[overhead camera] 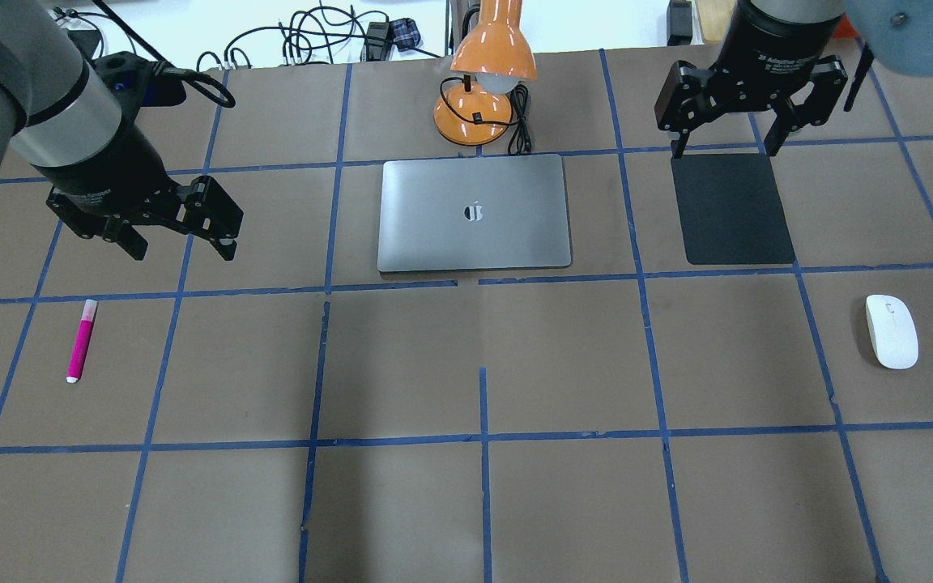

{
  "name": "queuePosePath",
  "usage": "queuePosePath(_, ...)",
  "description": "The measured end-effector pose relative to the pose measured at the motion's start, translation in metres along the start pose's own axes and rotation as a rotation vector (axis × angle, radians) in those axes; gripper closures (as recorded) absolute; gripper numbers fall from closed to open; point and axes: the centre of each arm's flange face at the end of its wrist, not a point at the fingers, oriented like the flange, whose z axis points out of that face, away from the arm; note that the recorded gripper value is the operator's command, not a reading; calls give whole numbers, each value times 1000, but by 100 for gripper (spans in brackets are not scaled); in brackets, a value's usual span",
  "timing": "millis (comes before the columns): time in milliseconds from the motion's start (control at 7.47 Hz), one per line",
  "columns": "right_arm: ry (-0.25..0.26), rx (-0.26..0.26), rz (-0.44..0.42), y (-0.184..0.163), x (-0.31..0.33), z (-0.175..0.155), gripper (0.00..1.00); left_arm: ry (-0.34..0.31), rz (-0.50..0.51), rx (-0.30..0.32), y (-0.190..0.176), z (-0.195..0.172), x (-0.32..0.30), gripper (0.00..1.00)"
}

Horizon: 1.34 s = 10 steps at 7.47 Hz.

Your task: Place pen and mouse around notebook

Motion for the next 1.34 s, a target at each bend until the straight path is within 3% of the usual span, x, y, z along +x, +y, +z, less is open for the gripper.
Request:
queuePosePath(268,0,-54,3,-7,84,47,0,7,0,-4,-4,4,-5,0)
queuePosePath(402,-6,-45,10,-8,130,81,0,5,-6,-12,-7,7,-15,0)
queuePosePath(804,33,54,50,24,210,191,0,15,-126,-26,-14,20,-109,0)
queuePosePath(938,33,51,61,41,223,219,0,24,-136,-31,-12,26,-151,0)
queuePosePath(1339,32,43,-36,53,261,262,0,10,-77,16,-23,93,-265,0)
